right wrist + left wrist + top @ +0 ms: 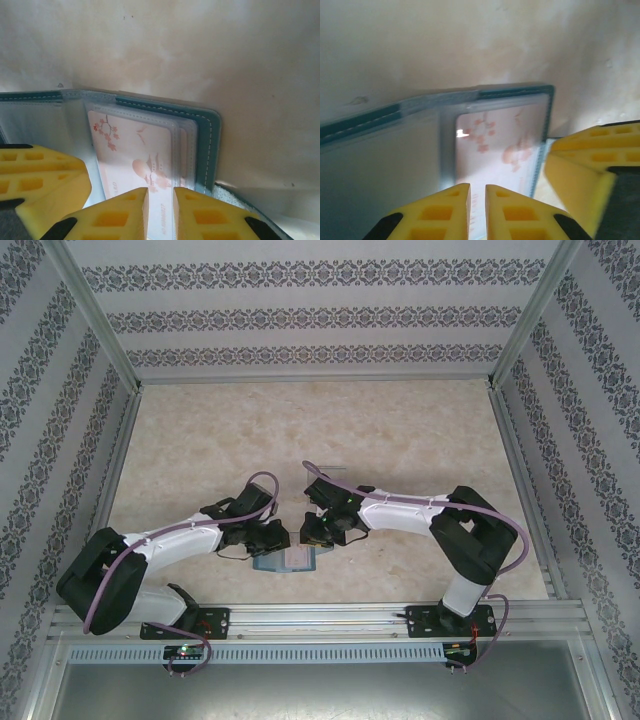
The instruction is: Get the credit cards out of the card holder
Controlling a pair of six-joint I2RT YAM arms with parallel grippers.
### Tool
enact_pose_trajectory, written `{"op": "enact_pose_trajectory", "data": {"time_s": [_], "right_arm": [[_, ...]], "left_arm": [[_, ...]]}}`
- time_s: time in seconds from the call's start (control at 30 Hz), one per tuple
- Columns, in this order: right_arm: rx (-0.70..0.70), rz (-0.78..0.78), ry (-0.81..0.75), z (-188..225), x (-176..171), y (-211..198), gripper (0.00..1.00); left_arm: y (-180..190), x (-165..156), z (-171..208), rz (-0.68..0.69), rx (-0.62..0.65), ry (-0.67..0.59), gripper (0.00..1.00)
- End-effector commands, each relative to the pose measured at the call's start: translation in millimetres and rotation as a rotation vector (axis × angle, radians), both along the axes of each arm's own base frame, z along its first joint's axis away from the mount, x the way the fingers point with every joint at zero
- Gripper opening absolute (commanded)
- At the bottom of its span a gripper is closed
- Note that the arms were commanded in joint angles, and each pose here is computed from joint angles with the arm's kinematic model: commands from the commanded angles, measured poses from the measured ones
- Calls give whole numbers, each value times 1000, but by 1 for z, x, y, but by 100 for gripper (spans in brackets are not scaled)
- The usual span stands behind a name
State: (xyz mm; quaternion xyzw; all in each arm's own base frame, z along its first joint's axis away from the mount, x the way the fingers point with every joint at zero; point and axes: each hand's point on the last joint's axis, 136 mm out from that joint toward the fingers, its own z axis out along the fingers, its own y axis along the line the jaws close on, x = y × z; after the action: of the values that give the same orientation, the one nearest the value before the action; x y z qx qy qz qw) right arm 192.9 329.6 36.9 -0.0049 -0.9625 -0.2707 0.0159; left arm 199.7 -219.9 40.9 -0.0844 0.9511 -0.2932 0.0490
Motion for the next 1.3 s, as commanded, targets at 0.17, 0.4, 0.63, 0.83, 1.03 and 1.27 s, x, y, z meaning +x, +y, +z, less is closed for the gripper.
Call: {"op": "enact_pose_trajectory", "data": {"time_s": [0.17,0.4,0.63,0.83,1.03,1.27], "right_arm": [[14,5,13,0,-2,10,22],[15,3,12,0,-1,11,23],[21,1,17,-3,-1,13,23],[26,-1,25,-8,-2,14,22],[-23,-12,39,-22,-6,4,22],[-65,-24,38,-28,-8,-5,27]], "left_arm": [[-8,5,-1,12,-56,4,19],[-2,-1,-16,8,-17,40,22],[1,-2,-21,0,11,48,23],[1,-3,-22,-10,19,56,23],[3,-3,-23,-12,30,58,22],[15,-7,-24,-21,99,57,23]]}}
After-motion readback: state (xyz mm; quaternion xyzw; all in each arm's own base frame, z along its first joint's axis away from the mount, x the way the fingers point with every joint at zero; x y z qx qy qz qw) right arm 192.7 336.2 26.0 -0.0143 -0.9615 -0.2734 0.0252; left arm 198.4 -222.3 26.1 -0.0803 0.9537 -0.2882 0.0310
